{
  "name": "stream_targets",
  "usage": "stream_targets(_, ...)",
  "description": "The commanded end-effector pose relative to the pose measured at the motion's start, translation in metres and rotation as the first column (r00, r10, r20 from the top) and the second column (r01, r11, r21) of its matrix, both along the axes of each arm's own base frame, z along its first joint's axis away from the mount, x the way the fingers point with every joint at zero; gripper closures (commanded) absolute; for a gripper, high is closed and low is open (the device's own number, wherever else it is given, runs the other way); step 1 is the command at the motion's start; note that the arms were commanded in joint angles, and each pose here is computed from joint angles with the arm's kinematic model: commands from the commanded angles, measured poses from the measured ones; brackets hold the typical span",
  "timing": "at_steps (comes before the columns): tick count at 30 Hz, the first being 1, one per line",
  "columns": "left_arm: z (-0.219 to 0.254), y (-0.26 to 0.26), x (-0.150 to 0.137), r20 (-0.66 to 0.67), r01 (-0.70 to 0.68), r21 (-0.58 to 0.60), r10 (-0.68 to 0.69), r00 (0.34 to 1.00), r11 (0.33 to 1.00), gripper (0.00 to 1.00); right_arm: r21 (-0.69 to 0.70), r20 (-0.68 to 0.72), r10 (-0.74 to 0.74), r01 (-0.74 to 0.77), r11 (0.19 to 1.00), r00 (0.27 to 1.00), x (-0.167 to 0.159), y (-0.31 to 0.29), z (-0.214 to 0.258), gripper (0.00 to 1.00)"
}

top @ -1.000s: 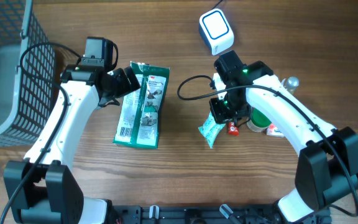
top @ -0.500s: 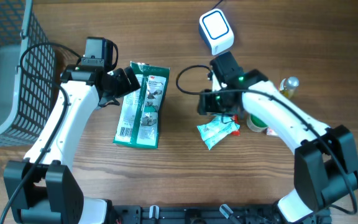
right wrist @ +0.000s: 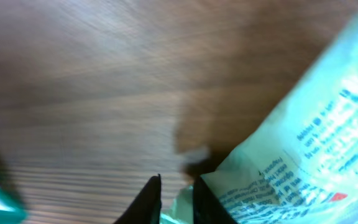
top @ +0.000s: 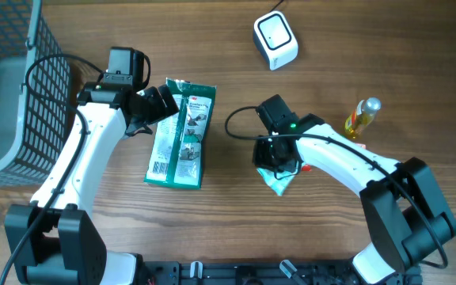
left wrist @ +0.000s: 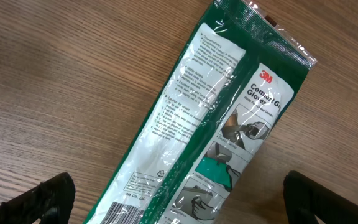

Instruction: Scan the item barcode

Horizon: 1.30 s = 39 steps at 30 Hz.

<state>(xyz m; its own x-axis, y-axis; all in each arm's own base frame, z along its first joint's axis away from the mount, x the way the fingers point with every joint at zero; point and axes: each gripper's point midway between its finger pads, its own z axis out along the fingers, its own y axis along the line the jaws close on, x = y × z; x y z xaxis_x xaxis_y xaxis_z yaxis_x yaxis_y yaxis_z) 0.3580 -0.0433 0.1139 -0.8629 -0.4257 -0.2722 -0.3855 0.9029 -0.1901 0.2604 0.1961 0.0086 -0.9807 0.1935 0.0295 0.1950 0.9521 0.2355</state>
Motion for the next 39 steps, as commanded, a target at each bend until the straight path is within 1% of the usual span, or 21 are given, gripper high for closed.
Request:
stream_targets(1,0.001,0.002,0.002,0.008,0.003,0.015,-0.003,1.0,1.0,0.0,-0.172,-0.028,0.021,-0.026,0.985,0.999,-0.009,-0.037,-0.01,0.8)
stream_targets(2,0.001,0.002,0.002,0.008,0.003,0.015,-0.003,1.0,1.0,0.0,-0.2,-0.04,0.026,-0.033,0.979,0.999,-0.012,-0.044,-0.011,0.79)
stream_targets(5,0.001,0.002,0.002,0.008,0.003,0.015,-0.003,1.0,1.0,0.0,-0.217,-0.073,0.094,-0.108,0.97,0.993,-0.019,-0.052,-0.01,0.71)
stream_targets(6,0.001,0.002,0.002,0.008,0.003,0.015,-0.003,1.0,1.0,0.0,-0.217,-0.075,0.094,-0.108,0.97,0.993,-0.019,-0.052,-0.01,0.71)
stream_targets(8,0.001,0.002,0.002,0.008,0.003,0.015,-0.003,1.0,1.0,0.0,-0.195,-0.083,0.073,-0.088,0.977,0.994,-0.021,-0.047,-0.01,0.66)
stream_targets(10,0.001,0.002,0.002,0.008,0.003,0.015,-0.003,1.0,1.0,0.0,-0.062,-0.102,0.069,-0.075,0.995,0.992,-0.023,-0.023,-0.007,0.63)
stream_targets(13,0.001,0.002,0.002,0.008,0.003,0.015,-0.003,1.0,1.0,0.0,0.152,-0.071,0.164,-0.152,0.977,0.984,-0.022,0.019,0.003,0.61)
stream_targets(14,0.001,0.002,0.002,0.008,0.003,0.015,-0.003,1.0,1.0,0.0,0.191,-0.04,0.189,-0.178,0.965,0.981,-0.019,0.031,0.006,0.59)
stream_targets(16,0.001,0.002,0.002,0.008,0.003,0.015,-0.003,1.0,1.0,0.0,0.189,0.022,0.202,-0.203,0.961,0.979,-0.011,0.042,0.007,0.56)
stream_targets(17,0.001,0.002,0.002,0.008,0.003,0.015,-0.003,1.0,1.0,0.0,0.173,0.04,0.198,-0.202,0.964,0.979,-0.009,0.044,0.006,0.46)
stream_targets(19,0.001,0.002,0.002,0.008,0.003,0.015,-0.003,1.0,1.0,0.0,0.144,0.063,0.178,-0.185,0.972,0.982,-0.006,0.047,0.005,0.31)
stream_targets(20,0.001,0.002,0.002,0.008,0.003,0.015,-0.003,1.0,1.0,0.0,0.134,0.072,0.178,-0.186,0.973,0.981,-0.005,0.048,0.004,0.26)
stream_targets(22,0.001,0.002,0.002,0.008,0.003,0.015,-0.003,1.0,1.0,0.0,0.126,0.108,0.187,-0.2,0.972,0.977,-0.001,0.053,0.005,0.21)
stream_targets(23,0.001,0.002,0.002,0.008,0.003,0.015,-0.003,1.0,1.0,0.0,0.119,0.131,0.19,-0.206,0.971,0.973,0.002,0.056,0.005,0.13)
stream_targets(24,0.001,0.002,0.002,0.008,0.003,0.015,-0.003,1.0,1.0,0.0,0.101,0.159,0.194,-0.211,0.972,0.968,0.006,0.057,0.005,0.0)
stream_targets(28,0.001,0.002,0.002,0.008,0.003,0.015,-0.003,1.0,1.0,0.0,0.029,0.212,0.198,-0.209,0.978,0.957,0.014,0.053,0.004,0.0)
stream_targets(31,0.001,0.002,0.002,0.008,0.003,0.015,-0.003,1.0,1.0,0.0,0.018,0.216,0.215,-0.224,0.974,0.952,0.011,0.055,0.003,0.0)
stream_targets(34,0.001,0.002,0.002,0.008,0.003,0.015,-0.003,1.0,1.0,0.0,0.056,0.196,0.227,-0.242,0.969,0.954,0.004,0.063,0.004,0.14)
stream_targets(36,0.001,0.002,0.002,0.008,0.003,0.015,-0.003,1.0,1.0,0.0,0.089,0.184,0.233,-0.252,0.964,0.955,0.001,0.068,0.006,0.25)
stream_targets(38,0.001,0.002,0.002,0.008,0.003,0.015,-0.003,1.0,1.0,0.0,0.16,0.168,0.244,-0.271,0.949,0.955,-0.005,0.079,0.01,0.42)
stream_targets(39,0.001,0.002,0.002,0.008,0.003,0.015,-0.003,1.0,1.0,0.0,0.196,0.16,0.252,-0.281,0.94,0.954,-0.008,0.084,0.013,0.45)
